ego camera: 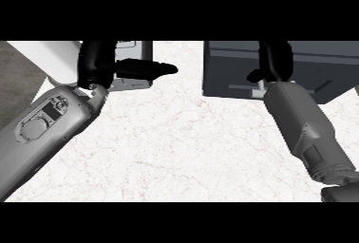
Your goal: Pick up the can, place it into the drawer and close the drawer
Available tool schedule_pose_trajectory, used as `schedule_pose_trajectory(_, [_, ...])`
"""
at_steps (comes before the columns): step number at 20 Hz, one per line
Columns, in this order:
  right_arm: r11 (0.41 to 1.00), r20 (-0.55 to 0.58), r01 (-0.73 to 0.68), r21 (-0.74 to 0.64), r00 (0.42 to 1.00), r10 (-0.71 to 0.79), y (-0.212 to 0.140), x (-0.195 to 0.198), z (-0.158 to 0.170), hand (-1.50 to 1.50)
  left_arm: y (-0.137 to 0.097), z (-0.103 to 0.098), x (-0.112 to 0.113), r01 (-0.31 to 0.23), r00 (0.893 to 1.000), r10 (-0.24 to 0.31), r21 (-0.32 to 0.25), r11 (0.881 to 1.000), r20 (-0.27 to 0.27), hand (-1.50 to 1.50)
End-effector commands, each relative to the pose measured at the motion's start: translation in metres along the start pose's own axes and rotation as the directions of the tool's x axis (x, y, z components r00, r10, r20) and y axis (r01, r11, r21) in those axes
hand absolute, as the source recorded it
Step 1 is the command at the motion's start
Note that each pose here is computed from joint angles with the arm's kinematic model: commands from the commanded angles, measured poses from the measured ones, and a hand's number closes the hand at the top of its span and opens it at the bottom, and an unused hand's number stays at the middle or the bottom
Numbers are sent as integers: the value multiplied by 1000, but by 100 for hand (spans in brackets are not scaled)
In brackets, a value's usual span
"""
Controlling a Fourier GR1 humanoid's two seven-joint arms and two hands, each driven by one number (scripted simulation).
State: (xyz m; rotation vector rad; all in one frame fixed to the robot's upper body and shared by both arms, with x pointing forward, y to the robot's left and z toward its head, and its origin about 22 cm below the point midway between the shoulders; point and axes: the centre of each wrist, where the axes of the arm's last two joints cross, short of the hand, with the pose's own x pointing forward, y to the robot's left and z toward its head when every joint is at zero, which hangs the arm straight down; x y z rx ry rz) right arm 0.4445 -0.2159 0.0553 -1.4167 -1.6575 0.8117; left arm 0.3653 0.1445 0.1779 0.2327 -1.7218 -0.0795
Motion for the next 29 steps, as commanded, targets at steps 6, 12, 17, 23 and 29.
schedule_pose_trajectory(6, [997, 40, 75, 21, 996, -76, -24, 19, -37, -150, 4, 17, -19, 4, 1000, -4, -14, 1000, -6, -150])
schedule_pose_trajectory(12, [943, 13, 332, -27, 943, -332, -22, 35, -36, -150, 13, 15, -17, 9, 1000, -9, -12, 1000, 11, -150])
schedule_pose_trajectory(17, [870, -7, 491, -43, 871, -492, -23, 55, -39, -150, 15, 16, -25, -1, 1000, 1, 12, 1000, 3, -150])
schedule_pose_trajectory(23, [712, -67, 697, -89, 709, -702, -24, 59, -41, -150, 36, 17, -32, 19, 1000, -19, 29, 999, -13, -150])
schedule_pose_trajectory(29, [642, -84, 759, -106, 637, -767, -32, 48, -49, -150, 29, 34, -49, 14, 1000, -14, 32, 999, -14, -150])
